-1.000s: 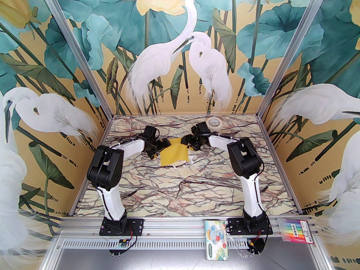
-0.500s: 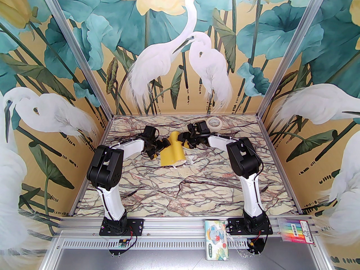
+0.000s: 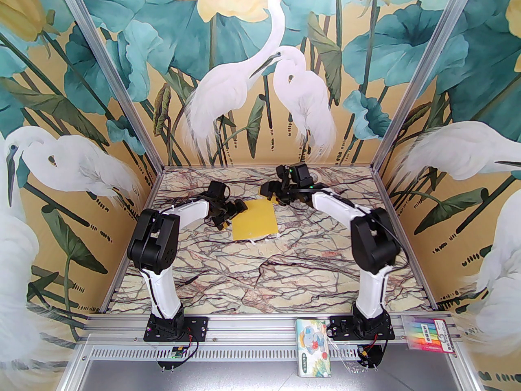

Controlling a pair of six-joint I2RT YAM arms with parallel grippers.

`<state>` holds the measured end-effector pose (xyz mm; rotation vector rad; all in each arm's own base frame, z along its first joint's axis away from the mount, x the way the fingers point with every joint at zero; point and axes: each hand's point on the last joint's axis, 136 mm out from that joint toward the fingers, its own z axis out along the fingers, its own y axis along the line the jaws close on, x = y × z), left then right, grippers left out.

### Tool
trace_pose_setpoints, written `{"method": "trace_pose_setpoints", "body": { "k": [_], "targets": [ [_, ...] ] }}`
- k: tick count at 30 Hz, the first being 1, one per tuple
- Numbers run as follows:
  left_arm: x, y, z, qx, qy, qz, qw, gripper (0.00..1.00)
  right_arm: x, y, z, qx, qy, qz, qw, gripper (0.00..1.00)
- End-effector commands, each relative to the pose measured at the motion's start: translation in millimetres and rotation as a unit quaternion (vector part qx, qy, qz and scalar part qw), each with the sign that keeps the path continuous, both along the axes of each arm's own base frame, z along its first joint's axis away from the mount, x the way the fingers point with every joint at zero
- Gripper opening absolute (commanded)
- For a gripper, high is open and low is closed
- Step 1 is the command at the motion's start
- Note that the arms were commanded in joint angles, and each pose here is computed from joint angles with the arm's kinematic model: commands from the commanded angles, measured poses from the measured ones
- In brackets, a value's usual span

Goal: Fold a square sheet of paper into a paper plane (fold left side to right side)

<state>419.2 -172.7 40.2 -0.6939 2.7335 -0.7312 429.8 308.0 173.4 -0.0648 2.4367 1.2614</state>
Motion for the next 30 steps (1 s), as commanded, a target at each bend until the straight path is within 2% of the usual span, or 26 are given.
{"method": "trace_pose_setpoints", "body": {
  "k": [1, 3, 7, 9, 18, 30],
  "targets": [
    [-4, -34, -20, -0.038, 0.005, -0.051, 0.998, 0.99, -5, -19, -46, -0.074, 0.024, -0.007, 0.997, 0.53],
    [-5, -31, -21, -0.032, 0.008, -0.052, 0.998, 1.0, -3, -18, -69, -0.098, 0.038, 0.005, 0.994, 0.41],
    [-9, -26, -21, -0.018, 0.01, -0.051, 0.998, 1.0, 3, -18, -102, -0.143, 0.054, 0.014, 0.988, 0.06],
    [-11, -22, -21, -0.009, 0.01, -0.047, 0.999, 0.99, 5, -21, -118, -0.168, 0.064, 0.014, 0.984, 0.0],
    [-13, -34, -24, -0.022, 0.016, -0.05, 0.998, 1.0, -3, -28, -173, -0.249, 0.087, 0.034, 0.964, 0.0],
    [2, -64, -2, -0.08, -0.032, -0.077, 0.993, 0.99, -18, -34, -189, -0.266, 0.113, 0.029, 0.957, 0.0]
  ]
}}
